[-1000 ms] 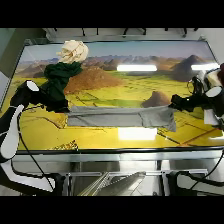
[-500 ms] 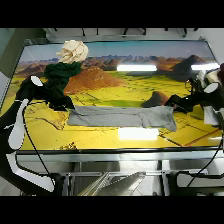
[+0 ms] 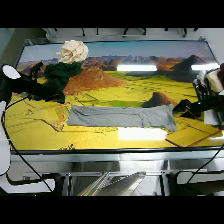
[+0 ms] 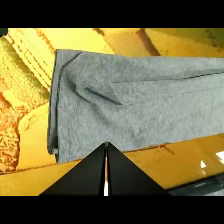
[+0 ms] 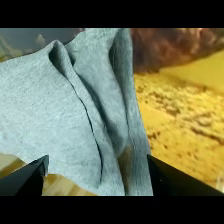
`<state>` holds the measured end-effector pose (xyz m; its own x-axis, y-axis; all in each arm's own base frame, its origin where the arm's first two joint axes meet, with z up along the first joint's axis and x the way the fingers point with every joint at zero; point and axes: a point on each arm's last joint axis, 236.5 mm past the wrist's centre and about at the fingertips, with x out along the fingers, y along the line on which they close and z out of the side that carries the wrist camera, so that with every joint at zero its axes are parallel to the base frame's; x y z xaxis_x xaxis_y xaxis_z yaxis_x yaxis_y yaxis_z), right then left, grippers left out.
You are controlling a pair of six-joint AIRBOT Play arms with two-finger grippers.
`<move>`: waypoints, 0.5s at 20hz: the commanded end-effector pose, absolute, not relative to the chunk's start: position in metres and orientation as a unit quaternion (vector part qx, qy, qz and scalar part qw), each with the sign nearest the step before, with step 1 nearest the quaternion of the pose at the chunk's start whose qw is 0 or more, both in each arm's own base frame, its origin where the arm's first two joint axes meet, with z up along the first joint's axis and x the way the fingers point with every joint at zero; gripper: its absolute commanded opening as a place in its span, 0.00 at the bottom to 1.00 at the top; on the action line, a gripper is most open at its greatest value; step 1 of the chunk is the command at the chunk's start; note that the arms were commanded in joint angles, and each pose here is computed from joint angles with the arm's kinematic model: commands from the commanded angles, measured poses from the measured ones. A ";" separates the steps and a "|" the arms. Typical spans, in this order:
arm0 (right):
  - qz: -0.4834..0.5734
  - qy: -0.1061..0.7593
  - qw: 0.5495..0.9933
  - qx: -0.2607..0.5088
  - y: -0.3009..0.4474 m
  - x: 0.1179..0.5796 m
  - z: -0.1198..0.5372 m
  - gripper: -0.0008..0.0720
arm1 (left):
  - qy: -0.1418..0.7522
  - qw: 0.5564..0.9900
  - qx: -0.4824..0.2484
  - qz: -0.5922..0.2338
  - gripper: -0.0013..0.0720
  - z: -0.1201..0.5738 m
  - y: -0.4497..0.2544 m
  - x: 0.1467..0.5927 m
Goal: Fold the shirts.
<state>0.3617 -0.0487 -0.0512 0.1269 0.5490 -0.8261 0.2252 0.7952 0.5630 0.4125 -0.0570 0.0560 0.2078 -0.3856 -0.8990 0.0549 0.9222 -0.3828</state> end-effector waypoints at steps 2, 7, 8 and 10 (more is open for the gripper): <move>0.149 0.646 0.677 0.320 -0.048 0.367 -0.082 0.98 | 0.571 0.796 -0.113 -0.164 0.03 0.094 -0.080 0.408; 0.174 0.661 0.654 0.325 -0.040 0.360 -0.103 0.98 | 0.575 0.791 -0.103 -0.182 0.03 0.097 -0.103 0.402; 0.189 0.661 0.650 0.324 -0.033 0.358 -0.100 0.98 | 0.575 0.790 -0.100 -0.186 0.03 0.097 -0.107 0.401; 0.217 0.661 0.643 0.319 -0.018 0.357 -0.094 0.97 | 0.572 0.791 -0.096 -0.193 0.03 0.097 -0.116 0.401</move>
<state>0.3608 -0.0317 -0.0932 0.0656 0.6713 -0.7383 0.1877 0.7184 0.6699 0.4016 -0.1041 0.0948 0.2676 -0.4080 -0.8729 0.1772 0.9113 -0.3716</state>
